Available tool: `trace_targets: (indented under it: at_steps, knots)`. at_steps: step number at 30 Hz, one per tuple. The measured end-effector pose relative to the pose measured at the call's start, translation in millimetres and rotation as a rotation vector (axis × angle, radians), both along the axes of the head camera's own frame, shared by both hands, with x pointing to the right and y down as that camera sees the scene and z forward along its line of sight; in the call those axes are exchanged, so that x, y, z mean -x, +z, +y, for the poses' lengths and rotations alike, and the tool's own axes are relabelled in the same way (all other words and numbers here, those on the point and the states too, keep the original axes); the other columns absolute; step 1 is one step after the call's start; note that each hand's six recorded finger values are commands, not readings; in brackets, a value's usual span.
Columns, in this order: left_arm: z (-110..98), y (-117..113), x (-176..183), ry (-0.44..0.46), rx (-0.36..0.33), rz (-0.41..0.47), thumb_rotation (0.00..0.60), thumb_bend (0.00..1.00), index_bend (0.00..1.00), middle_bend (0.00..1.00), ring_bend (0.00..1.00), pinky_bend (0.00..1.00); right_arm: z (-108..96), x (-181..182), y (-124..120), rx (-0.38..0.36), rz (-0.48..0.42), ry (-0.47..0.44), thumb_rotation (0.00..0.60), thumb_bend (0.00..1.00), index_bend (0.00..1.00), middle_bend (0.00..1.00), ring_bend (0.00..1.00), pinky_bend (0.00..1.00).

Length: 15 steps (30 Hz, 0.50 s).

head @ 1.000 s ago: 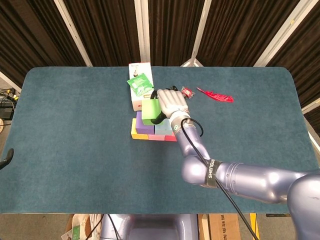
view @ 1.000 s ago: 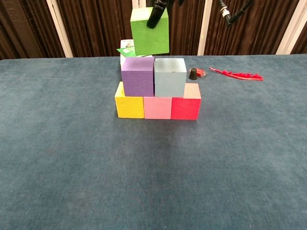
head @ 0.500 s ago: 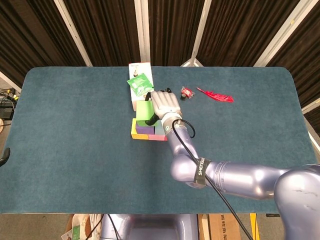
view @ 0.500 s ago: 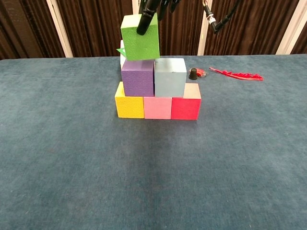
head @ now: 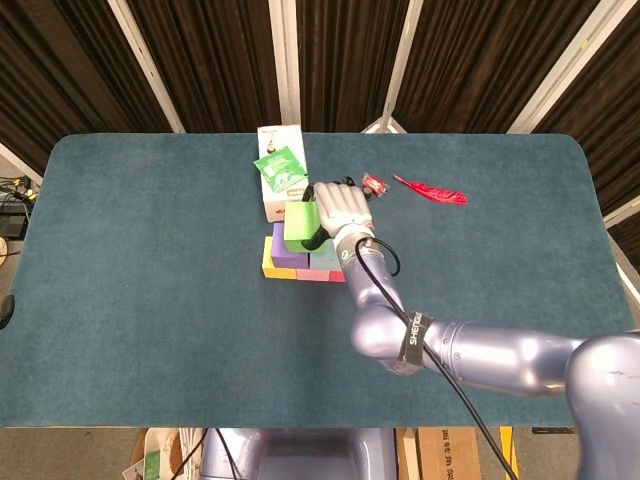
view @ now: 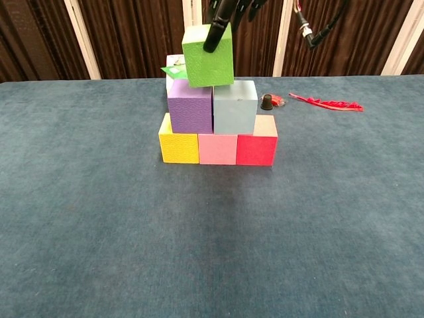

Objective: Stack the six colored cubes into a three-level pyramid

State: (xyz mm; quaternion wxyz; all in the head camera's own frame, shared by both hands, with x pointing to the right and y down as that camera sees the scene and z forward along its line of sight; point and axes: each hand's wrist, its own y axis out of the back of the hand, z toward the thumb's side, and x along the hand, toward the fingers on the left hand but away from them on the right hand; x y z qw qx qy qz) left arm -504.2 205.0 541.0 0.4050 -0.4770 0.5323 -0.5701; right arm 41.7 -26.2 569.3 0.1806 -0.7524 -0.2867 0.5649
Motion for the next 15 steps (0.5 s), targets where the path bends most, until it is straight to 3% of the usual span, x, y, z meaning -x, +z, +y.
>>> trace_targets:
  at_steps: [15]
  knots:
    - [1.3, 0.2, -2.1, 0.001, 0.001, 0.006, 0.6, 0.36, 0.12, 0.05, 0.0, 0.0, 3.4, -2.4, 0.5, 0.016, -0.011, -0.003, 0.6, 0.24, 0.38, 0.36, 0.18, 0.0]
